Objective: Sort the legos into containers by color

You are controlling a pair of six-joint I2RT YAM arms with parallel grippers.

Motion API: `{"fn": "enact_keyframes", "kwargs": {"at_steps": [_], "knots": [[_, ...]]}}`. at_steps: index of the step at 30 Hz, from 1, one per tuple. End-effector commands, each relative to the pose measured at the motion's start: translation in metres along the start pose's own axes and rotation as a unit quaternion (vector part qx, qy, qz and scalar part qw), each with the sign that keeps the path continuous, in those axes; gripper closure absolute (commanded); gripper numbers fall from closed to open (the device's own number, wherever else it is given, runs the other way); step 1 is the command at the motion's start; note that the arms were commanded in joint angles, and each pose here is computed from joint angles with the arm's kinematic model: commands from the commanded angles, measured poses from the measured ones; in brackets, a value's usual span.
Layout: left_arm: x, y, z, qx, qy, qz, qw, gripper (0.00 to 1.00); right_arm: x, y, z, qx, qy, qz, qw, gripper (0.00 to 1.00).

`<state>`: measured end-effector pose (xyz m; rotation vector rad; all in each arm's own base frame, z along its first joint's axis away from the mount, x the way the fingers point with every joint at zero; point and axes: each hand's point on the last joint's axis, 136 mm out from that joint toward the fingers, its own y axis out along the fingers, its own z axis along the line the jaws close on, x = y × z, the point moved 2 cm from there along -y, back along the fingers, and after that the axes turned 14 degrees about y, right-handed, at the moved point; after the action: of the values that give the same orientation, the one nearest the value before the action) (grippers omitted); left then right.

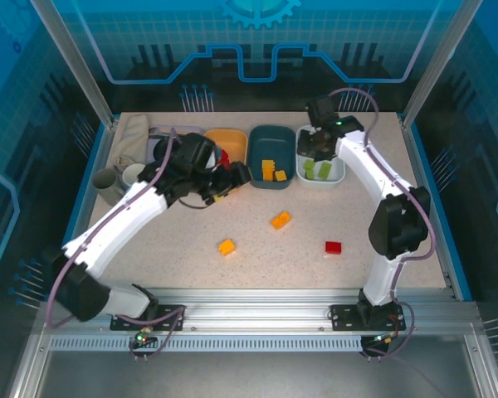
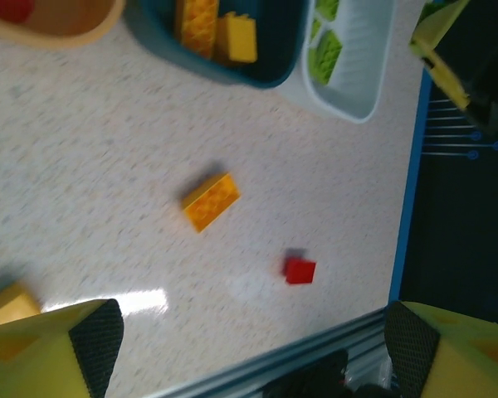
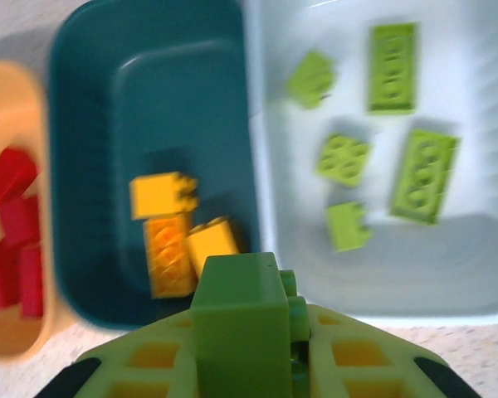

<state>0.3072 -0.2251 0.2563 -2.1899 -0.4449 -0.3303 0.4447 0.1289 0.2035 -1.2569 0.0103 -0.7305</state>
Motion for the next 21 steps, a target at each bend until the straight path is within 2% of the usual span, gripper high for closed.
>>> {"fn": "enact_keyframes", "kwargs": {"at_steps": [1,7,14,19,21], "knots": [[0.027,0.019,-0.027,-0.032,0.023,-0.016,0.999,0.14,0.018,0.030,-0.024,-0.027,0.044,0.028,0.998,0.76],[0.045,0.055,-0.042,-0.030,0.033,-0.001,0.999,0.14,0.052,0.074,-0.044,-0.084,0.095,0.022,0.992,0.75],[0.048,0.075,-0.045,-0.029,0.030,0.010,0.999,0.15,0.071,0.109,-0.063,-0.141,0.154,0.006,0.978,0.75],[0.043,0.079,-0.042,-0.025,0.028,0.018,0.999,0.15,0.075,0.130,-0.063,-0.138,0.178,0.006,0.974,0.74],[0.041,0.079,-0.041,-0.023,0.027,0.021,0.999,0.15,0.078,0.138,-0.055,-0.117,0.170,0.008,0.979,0.74]]}}
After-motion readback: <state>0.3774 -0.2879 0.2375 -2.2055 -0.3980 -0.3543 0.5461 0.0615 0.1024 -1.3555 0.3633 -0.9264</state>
